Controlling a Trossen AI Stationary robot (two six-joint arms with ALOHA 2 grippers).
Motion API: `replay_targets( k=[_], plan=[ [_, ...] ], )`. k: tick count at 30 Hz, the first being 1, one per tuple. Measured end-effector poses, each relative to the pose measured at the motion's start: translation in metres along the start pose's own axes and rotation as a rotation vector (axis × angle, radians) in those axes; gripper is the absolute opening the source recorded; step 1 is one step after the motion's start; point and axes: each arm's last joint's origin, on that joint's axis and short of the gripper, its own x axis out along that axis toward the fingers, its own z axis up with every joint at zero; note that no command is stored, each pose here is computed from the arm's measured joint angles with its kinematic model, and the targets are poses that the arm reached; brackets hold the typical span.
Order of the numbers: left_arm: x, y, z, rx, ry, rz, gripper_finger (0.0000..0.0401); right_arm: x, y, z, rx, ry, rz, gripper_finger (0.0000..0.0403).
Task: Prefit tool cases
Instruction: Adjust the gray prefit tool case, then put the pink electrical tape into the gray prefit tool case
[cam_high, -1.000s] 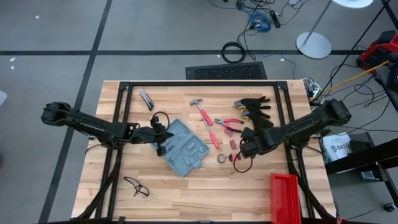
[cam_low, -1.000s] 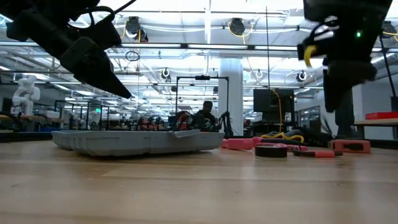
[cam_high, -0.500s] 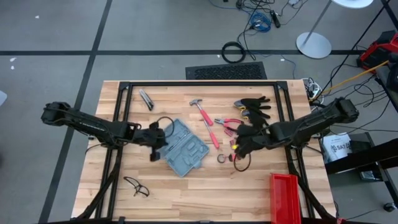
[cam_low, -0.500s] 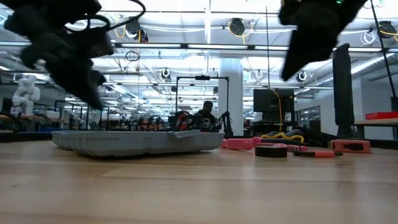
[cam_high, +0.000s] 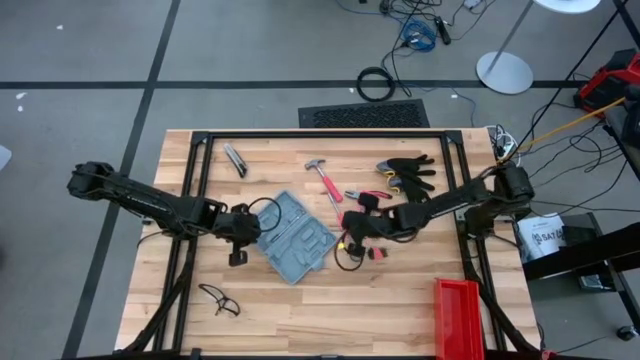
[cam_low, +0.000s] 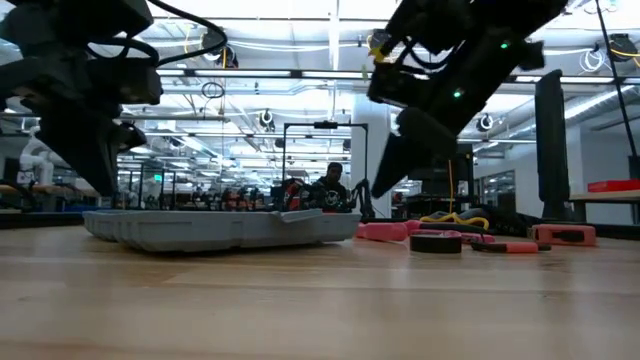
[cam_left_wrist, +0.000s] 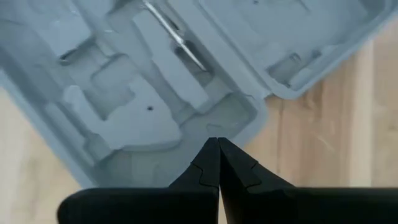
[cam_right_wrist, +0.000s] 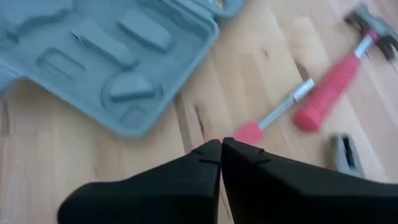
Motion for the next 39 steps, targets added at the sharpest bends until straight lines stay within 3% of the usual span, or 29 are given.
replay_targets(
  k=[7, 15, 28, 30, 34, 39],
  plan=[
    [0.0, 0.003, 0.001, 0.024, -0.032, 0.095, 0.0, 0.029, -0.014, 0.003, 0.009, -0.027, 0.077, 0.0001],
    [0.0, 0.004, 0.0, 0.027, -0.017, 0.108, 0.0, 0.056, -0.013, -0.004, 0.025, -0.031, 0.207, 0.0],
    [0.011, 0.015, 0.007, 0.027, -0.032, 0.218, 0.0, 0.037, 0.031, 0.009, 0.004, -0.026, 0.473, 0.0],
    [0.01, 0.016, 0.01, 0.029, -0.069, 0.253, 0.0, 0.032, 0.039, 0.015, -0.013, -0.033, 0.463, 0.0],
    [0.004, 0.016, 0.018, 0.044, -0.114, 0.302, 0.0, 0.023, 0.048, 0.023, -0.06, 0.031, 0.322, 0.0],
    [-0.018, 0.009, 0.032, 0.05, -0.17, 0.286, 0.0, 0.011, 0.05, 0.03, -0.119, 0.125, 0.173, 0.0]
  ],
)
